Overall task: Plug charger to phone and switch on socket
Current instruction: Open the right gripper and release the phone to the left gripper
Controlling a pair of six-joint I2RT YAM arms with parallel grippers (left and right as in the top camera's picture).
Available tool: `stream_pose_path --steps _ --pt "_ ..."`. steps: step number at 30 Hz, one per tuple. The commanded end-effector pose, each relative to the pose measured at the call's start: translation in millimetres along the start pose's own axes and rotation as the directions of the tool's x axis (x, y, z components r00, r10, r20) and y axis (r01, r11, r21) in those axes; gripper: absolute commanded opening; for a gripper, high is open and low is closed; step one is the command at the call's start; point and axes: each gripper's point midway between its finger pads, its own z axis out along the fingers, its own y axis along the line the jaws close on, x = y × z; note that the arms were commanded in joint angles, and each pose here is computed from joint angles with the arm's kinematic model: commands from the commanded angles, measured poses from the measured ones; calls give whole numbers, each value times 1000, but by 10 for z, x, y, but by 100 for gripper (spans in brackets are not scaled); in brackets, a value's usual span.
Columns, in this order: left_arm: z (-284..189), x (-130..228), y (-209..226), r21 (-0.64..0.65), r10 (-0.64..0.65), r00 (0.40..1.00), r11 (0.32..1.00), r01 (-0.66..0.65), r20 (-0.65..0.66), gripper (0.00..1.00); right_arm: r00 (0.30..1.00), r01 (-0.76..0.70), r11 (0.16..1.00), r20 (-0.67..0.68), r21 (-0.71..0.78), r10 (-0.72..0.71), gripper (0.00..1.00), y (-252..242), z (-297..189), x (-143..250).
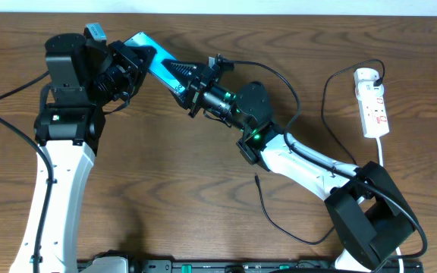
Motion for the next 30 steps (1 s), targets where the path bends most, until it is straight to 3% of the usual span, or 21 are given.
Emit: stream_pose_path --steps 1,4,11,12,16,25,30 --pt "-31 -38 -62 16 39 999 999 -39 17 7 1000 26 1000 -13 -13 -26 38 56 23 54" --pt "-31 -39 -62 15 39 999 999 -39 17 7 999 32 999 -12 -13 -32 47 58 22 49" --pt "-32 -41 -61 15 43 999 999 -43 18 7 997 79 997 -12 -14 -79 97 60 22 50" --pt "-32 -41 -61 15 43 999 999 -43 18 7 996 86 996 -11 -14 -86 99 60 22 50" --pt "-32 -54 -54 11 43 999 999 -43 26 7 995 97 995 -11 -15 -97 99 60 22 50" --pt "-37 -131 -13 -15 45 997 999 -44 69 7 937 348 937 14 -5 -348 99 93 -18 -87" --pt "-43 -189 16 -33 46 994 999 -43 101 7 921 387 921 34 45 -389 99 22 -49 -225"
